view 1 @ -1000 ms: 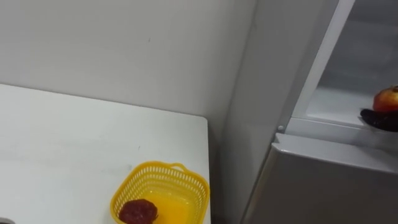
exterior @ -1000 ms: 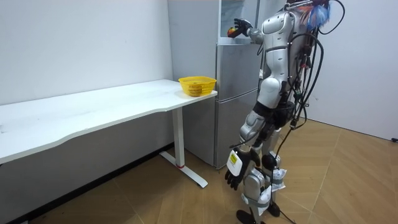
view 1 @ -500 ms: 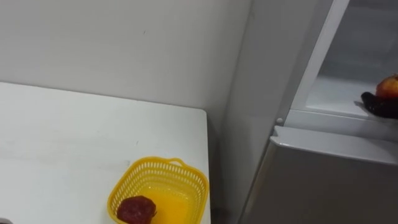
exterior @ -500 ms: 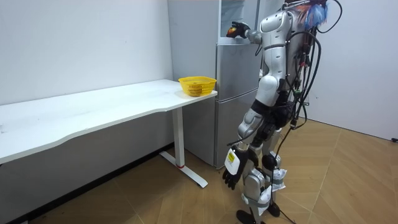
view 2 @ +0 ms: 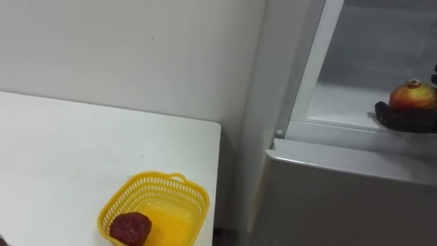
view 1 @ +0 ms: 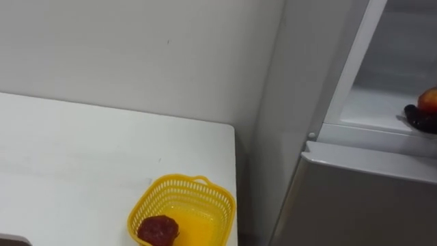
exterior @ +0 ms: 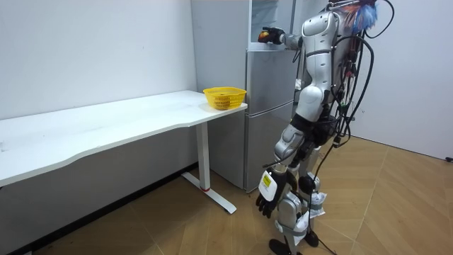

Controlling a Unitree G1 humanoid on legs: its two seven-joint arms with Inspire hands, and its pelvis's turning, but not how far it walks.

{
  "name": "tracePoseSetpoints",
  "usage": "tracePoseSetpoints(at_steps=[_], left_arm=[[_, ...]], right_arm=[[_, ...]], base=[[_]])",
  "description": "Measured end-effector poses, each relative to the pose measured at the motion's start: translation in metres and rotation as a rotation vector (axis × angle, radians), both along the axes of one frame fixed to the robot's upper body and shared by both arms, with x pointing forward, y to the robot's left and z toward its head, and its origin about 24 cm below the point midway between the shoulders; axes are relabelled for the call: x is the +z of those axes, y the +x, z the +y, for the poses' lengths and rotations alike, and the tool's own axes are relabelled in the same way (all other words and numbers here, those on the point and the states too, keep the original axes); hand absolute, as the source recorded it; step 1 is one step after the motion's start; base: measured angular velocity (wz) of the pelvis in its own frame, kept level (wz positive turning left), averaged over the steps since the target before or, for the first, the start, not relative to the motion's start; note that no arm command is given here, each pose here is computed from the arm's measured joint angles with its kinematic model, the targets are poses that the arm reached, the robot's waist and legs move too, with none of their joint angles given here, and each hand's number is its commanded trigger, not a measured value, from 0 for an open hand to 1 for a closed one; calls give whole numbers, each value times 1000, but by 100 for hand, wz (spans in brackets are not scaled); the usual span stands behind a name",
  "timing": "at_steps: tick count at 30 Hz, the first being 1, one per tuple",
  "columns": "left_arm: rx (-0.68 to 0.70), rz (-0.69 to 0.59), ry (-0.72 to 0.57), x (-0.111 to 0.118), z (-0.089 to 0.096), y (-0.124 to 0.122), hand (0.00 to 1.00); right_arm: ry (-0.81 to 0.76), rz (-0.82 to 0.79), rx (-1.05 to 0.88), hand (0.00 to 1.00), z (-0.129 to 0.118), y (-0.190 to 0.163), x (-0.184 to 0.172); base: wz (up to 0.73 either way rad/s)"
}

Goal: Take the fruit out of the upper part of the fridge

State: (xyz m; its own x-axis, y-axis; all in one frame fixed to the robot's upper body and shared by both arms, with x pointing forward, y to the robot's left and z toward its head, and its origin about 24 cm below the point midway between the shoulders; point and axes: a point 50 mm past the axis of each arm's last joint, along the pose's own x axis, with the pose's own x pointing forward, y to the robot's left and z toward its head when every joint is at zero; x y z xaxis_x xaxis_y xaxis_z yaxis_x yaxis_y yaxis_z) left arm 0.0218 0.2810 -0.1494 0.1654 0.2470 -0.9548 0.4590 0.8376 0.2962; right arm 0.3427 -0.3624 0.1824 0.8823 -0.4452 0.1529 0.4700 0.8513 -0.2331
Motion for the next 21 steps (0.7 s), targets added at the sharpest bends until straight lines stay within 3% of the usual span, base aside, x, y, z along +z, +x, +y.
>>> tracePoseSetpoints(at_steps=[4,5,6,7,8,9,21], left_arm=[[4,10,0,0,0,-2,0],[4,11,0,0,1,-2,0],[4,10,0,0,1,-2,0],[4,9,0,0,1,-2,0],[3,8,1,0,1,-1,0],[3,7,1,0,1,-1,0],[7,1,0,0,2,5,0]], right_arm=[[1,11,14,0,-1,0,-1],[4,16,16,7,-2,-1,-2],[4,20,24,29,-2,-1,-2],[4,22,27,42,-3,-1,-2],[3,27,30,84,-3,-1,-2],[2,30,35,100,-3,-1,-2],[-18,48,56,100,-5,-1,2]], base=[[0],[0],[0],[0],[0],[0],[0]])
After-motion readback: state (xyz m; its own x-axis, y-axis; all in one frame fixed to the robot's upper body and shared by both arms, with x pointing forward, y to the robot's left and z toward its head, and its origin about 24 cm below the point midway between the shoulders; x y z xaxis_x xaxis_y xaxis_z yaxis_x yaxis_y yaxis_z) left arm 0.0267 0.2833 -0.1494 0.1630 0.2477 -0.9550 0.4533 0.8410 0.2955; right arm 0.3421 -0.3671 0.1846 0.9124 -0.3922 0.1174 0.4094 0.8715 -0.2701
